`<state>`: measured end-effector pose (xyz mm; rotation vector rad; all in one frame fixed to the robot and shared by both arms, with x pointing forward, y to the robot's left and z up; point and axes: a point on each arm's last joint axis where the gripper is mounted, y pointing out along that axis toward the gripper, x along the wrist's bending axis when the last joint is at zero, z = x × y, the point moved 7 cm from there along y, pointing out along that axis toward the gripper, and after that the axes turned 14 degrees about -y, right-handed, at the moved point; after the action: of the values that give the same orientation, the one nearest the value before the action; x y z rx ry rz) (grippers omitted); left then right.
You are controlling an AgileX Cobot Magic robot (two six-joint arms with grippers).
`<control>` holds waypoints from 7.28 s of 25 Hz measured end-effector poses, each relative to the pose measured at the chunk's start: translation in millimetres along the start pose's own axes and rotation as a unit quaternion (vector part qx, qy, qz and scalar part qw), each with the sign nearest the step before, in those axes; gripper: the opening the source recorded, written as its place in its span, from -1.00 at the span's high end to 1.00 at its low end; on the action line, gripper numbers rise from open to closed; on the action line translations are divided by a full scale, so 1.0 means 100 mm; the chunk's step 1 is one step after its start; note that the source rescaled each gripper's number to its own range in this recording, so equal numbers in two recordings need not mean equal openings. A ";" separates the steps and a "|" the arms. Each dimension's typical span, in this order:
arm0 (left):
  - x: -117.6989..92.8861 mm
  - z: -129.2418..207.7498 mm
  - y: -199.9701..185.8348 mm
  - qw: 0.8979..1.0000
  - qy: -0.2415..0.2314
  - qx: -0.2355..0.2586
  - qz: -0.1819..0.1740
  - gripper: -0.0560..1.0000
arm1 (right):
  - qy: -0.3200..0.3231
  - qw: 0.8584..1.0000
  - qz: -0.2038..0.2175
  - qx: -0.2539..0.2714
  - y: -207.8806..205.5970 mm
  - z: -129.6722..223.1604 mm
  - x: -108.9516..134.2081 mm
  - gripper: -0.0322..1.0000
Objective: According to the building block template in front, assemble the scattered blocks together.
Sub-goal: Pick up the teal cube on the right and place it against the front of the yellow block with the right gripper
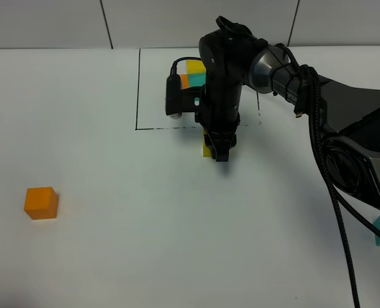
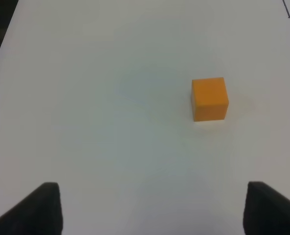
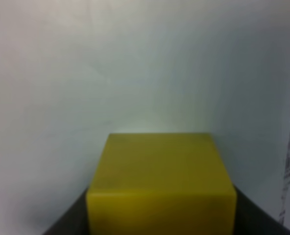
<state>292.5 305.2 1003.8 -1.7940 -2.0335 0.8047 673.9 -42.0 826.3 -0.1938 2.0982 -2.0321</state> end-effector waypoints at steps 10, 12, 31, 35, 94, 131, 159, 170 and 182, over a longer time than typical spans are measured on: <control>0.00 0.00 0.00 1.000 0.000 0.000 0.000 -1.00 | -0.001 1.000 0.000 0.000 0.00 0.00 0.00 0.77; 0.00 0.00 0.00 1.000 0.000 0.000 0.000 -1.00 | -0.001 1.000 0.001 0.000 -0.01 0.00 0.00 0.50; 0.00 0.00 0.00 1.000 0.000 0.000 0.000 -1.00 | 0.321 0.947 0.012 0.021 -0.73 0.71 0.47 -0.77; 0.00 0.00 0.00 1.000 0.000 0.000 0.000 -1.00 | 0.435 0.898 0.056 -0.009 -0.92 1.05 0.84 -0.77; 0.00 0.00 0.00 1.000 0.000 0.000 0.000 -1.00 | 0.790 0.611 0.032 -0.045 -0.50 1.83 2.51 0.81; 0.00 0.00 0.00 1.000 0.000 0.000 0.000 -1.00 | 0.651 0.757 0.050 -0.023 -0.31 -0.45 1.08 0.81; 0.00 0.00 0.00 1.000 0.000 0.000 0.000 -1.00 | 0.683 0.728 0.044 -0.025 -0.05 -0.25 0.71 0.82; 0.00 0.00 0.00 1.000 0.000 0.000 0.000 -1.00 | 0.689 0.723 0.039 -0.040 -0.02 -0.29 0.68 0.82; 0.00 0.00 0.00 1.000 0.000 0.000 0.000 -1.00 | 0.689 0.723 0.037 -0.035 0.07 -0.28 0.67 0.82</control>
<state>292.5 305.2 1003.8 -1.7940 -2.0330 0.8038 602.7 -30.9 815.7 1.9325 2.6363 -2.2075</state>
